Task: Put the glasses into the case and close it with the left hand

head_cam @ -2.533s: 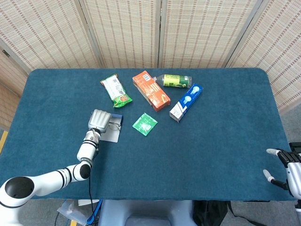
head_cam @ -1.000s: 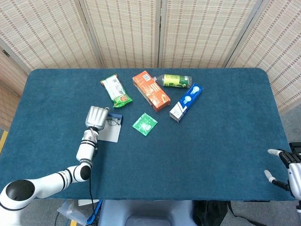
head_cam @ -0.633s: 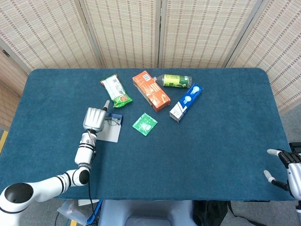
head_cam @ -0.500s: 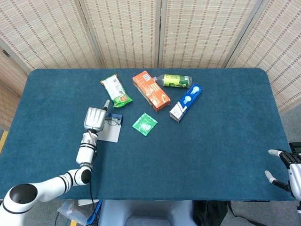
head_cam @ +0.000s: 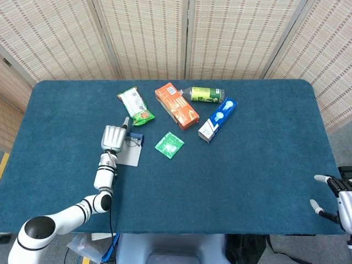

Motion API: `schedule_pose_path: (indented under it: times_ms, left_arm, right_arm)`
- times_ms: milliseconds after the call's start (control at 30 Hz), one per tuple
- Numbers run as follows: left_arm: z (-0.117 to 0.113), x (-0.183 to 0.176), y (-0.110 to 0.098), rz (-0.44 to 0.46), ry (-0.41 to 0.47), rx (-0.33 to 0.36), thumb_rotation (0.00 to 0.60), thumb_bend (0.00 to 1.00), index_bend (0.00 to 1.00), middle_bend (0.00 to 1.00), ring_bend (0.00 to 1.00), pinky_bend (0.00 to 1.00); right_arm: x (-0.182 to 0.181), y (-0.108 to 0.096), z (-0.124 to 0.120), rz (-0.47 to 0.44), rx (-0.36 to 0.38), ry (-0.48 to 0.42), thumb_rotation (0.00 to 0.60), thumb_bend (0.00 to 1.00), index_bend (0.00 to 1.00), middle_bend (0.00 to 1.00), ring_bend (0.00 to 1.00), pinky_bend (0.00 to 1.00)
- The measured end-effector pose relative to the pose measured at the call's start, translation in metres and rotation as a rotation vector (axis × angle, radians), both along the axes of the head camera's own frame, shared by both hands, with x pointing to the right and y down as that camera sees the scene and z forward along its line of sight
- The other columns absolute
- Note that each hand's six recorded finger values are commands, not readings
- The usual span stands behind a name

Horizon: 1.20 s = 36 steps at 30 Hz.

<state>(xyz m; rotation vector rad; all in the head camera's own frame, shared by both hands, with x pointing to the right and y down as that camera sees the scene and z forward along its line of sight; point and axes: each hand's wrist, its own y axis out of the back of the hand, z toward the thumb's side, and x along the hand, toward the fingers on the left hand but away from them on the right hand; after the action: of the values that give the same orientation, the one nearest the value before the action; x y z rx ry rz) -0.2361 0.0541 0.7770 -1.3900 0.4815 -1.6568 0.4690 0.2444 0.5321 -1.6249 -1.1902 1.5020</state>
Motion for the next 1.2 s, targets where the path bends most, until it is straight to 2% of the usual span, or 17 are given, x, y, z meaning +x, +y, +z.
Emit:
schedule_pose_path:
  times_ms: [333, 800, 1000, 1133, 1200]
  left_arm:
    - [0.007, -0.006, -0.004, -0.015, -0.032, -0.007, 0.6, 0.2, 0.0, 0.9, 0.95, 1.0]
    - [0.009, -0.003, -0.015, -0.06, -0.024, 0.016, 0.6, 0.2, 0.0, 0.9, 0.95, 1.0]
    - [0.006, -0.003, -0.012, -0.045, -0.013, 0.023, 0.6, 0.2, 0.0, 0.89, 0.94, 1.0]
    - [0.0, -0.002, -0.006, -0.025, 0.015, 0.033, 0.6, 0.2, 0.0, 0.8, 0.85, 1.0]
    - [-0.005, -0.001, -0.001, -0.018, 0.038, 0.035, 0.6, 0.2, 0.0, 0.71, 0.75, 1.0]
  right_arm:
    - [0.001, 0.001, -0.001, 0.003, -0.001, 0.004, 0.6, 0.22, 0.29, 0.31, 0.3, 0.24]
    - [0.003, 0.002, -0.002, 0.012, -0.002, 0.012, 0.6, 0.22, 0.29, 0.31, 0.3, 0.24]
    - [0.002, 0.0, 0.0, 0.006, -0.004, 0.008, 0.6, 0.22, 0.29, 0.31, 0.3, 0.24]
    - [-0.001, -0.001, 0.002, -0.003, -0.007, -0.001, 0.6, 0.22, 0.29, 0.31, 0.3, 0.24]
    - [-0.002, -0.002, 0.003, -0.008, -0.007, -0.004, 0.6, 0.22, 0.29, 0.31, 0.3, 0.24]
